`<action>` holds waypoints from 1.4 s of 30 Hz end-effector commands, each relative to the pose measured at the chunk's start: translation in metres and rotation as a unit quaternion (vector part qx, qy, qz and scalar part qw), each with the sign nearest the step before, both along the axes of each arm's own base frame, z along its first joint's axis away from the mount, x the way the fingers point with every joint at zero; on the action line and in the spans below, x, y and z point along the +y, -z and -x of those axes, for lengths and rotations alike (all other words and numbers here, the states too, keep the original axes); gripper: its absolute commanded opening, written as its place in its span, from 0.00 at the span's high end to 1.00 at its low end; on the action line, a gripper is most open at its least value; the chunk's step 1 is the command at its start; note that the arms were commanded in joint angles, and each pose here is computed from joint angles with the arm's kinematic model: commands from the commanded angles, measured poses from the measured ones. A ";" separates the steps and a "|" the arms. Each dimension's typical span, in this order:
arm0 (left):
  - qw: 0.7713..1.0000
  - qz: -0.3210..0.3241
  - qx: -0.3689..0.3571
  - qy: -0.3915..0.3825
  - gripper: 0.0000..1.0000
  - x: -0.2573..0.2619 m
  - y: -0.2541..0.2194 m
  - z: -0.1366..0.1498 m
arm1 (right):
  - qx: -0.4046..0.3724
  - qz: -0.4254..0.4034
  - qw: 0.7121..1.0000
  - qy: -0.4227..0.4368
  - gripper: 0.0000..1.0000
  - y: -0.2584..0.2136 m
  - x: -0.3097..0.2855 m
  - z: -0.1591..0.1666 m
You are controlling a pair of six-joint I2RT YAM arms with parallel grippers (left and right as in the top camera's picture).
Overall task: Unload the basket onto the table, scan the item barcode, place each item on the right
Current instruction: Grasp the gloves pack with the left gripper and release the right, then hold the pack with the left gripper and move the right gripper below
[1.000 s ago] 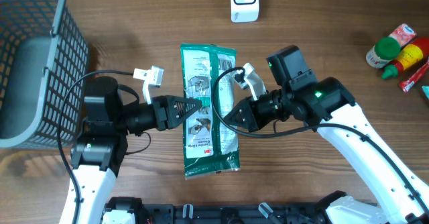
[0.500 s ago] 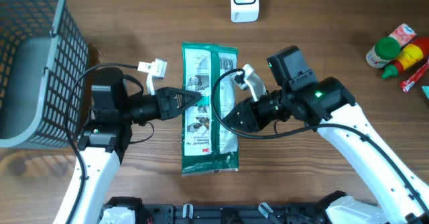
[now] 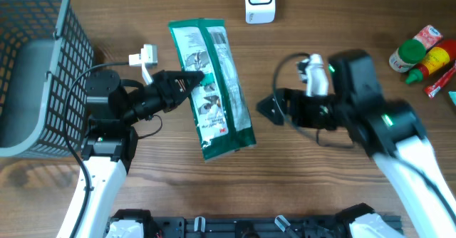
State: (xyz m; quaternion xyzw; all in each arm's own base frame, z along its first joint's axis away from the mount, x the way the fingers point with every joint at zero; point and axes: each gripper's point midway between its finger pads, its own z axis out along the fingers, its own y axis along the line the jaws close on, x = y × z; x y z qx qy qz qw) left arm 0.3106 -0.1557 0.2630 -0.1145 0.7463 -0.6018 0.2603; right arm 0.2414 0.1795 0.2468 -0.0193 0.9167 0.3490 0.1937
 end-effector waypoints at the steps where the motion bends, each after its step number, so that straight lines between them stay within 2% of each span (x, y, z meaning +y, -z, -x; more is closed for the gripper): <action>1: 0.995 0.056 0.062 -0.050 0.96 0.008 -0.009 -0.013 | -0.164 0.146 0.973 0.067 0.00 -0.026 -0.047 -0.005; 4: 0.992 0.089 0.076 -0.055 0.96 0.008 -0.020 -0.014 | -0.232 0.158 0.960 0.007 0.00 -0.041 -0.032 0.015; 7: 0.986 0.119 0.096 -0.059 0.96 0.008 -0.027 -0.016 | -0.253 0.204 0.945 0.030 0.00 -0.023 -0.025 0.009; 12: 0.984 0.128 0.104 -0.062 0.96 0.009 -0.029 -0.016 | -0.318 0.314 0.895 0.020 0.00 -0.004 0.002 0.015; 13: 0.984 0.129 0.107 -0.063 0.96 0.009 -0.028 -0.016 | -0.337 0.331 0.881 0.017 0.00 -0.006 0.007 0.019; 14: 0.983 0.131 0.111 -0.063 0.96 0.009 -0.028 -0.016 | -0.385 0.364 0.848 0.022 0.00 -0.016 0.014 0.027; 17: 0.982 0.135 0.118 -0.064 0.96 0.009 -0.027 -0.016 | -0.471 0.407 0.782 0.041 0.00 -0.042 0.018 0.047; 18: 0.982 0.135 0.118 -0.064 0.96 0.009 -0.027 -0.016 | -0.490 0.403 0.772 0.035 0.00 -0.047 0.023 0.056; 22: 0.979 0.140 0.130 -0.064 0.96 0.009 -0.026 -0.016 | -0.487 0.361 0.791 -0.077 0.00 -0.027 0.060 0.090; 23: 0.980 0.140 0.131 -0.058 0.96 0.008 -0.026 -0.014 | -0.489 0.367 0.787 -0.076 0.00 -0.026 0.062 0.089; 26: 0.980 0.139 0.134 -0.040 0.96 0.004 -0.027 -0.009 | -0.516 0.398 0.757 -0.045 0.00 -0.032 0.068 0.081; 28: 0.981 0.139 0.135 -0.033 0.96 0.002 -0.027 -0.007 | -0.525 0.406 0.744 -0.076 0.00 -0.022 0.094 0.083; 30: 0.981 0.138 0.136 -0.025 0.96 0.001 -0.027 -0.005 | -0.547 0.429 0.712 -0.100 0.00 -0.016 0.120 0.083; 32: 0.980 0.139 0.138 -0.022 0.96 0.000 -0.027 -0.004 | -0.560 0.434 0.697 -0.109 0.00 -0.011 0.140 0.081; 42: 0.980 0.138 0.141 -0.009 0.96 -0.002 -0.027 0.000 | -0.516 0.452 0.720 -0.107 0.00 0.007 0.133 0.027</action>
